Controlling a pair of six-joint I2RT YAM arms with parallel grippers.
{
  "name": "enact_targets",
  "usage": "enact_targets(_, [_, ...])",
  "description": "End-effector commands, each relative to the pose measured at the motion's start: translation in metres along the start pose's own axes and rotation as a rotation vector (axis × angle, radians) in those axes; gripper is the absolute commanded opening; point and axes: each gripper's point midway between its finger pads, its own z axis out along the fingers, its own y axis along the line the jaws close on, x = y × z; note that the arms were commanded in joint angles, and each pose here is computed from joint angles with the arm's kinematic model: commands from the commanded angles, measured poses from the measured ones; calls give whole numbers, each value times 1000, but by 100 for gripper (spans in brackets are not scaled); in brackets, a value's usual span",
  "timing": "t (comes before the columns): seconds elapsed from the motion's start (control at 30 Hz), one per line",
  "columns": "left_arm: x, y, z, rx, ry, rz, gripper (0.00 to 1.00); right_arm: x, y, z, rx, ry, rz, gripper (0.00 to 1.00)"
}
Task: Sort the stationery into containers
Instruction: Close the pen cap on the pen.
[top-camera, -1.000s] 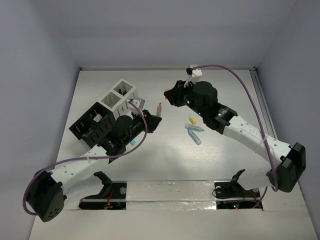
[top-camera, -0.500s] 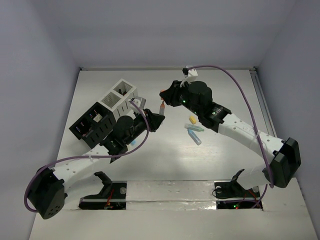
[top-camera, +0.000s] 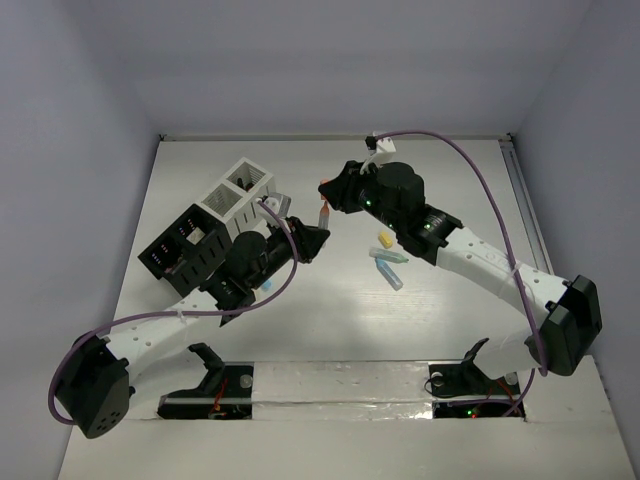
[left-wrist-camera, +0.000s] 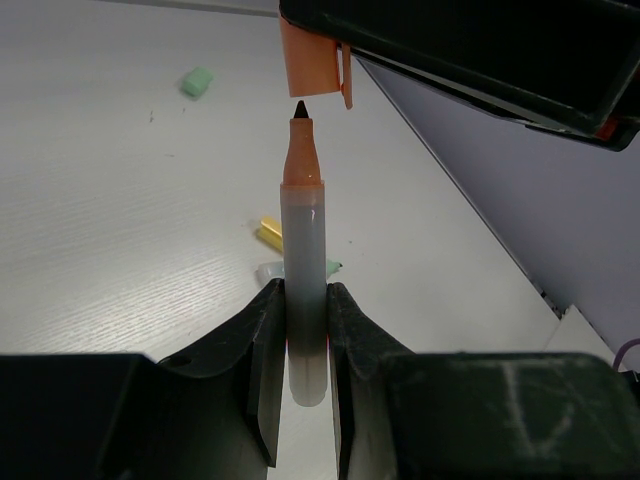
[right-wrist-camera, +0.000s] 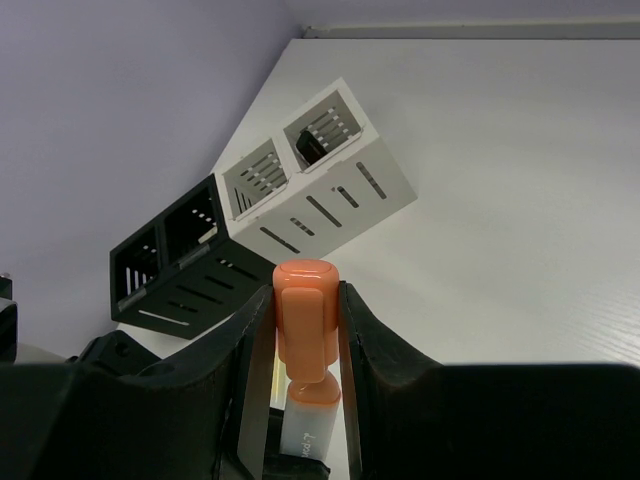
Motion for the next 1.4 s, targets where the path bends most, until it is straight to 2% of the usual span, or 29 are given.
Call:
enact_targets(0.0, [-25, -16, 0, 50, -85, -10, 0, -15, 11, 1, -43, -56, 13, 14])
enact_targets(0.7, [-38, -19, -4, 54, -134, -17, 0, -5, 10, 4, -44, -30, 24, 14])
enact_targets(1.13, [-21, -20, -1, 68, -82, -25, 0, -16, 14, 3, -56, -61, 10, 14])
enact_targets(1.37, [-42, -25, -5, 70, -152, -19, 0, 1, 9, 2, -61, -30, 44, 14])
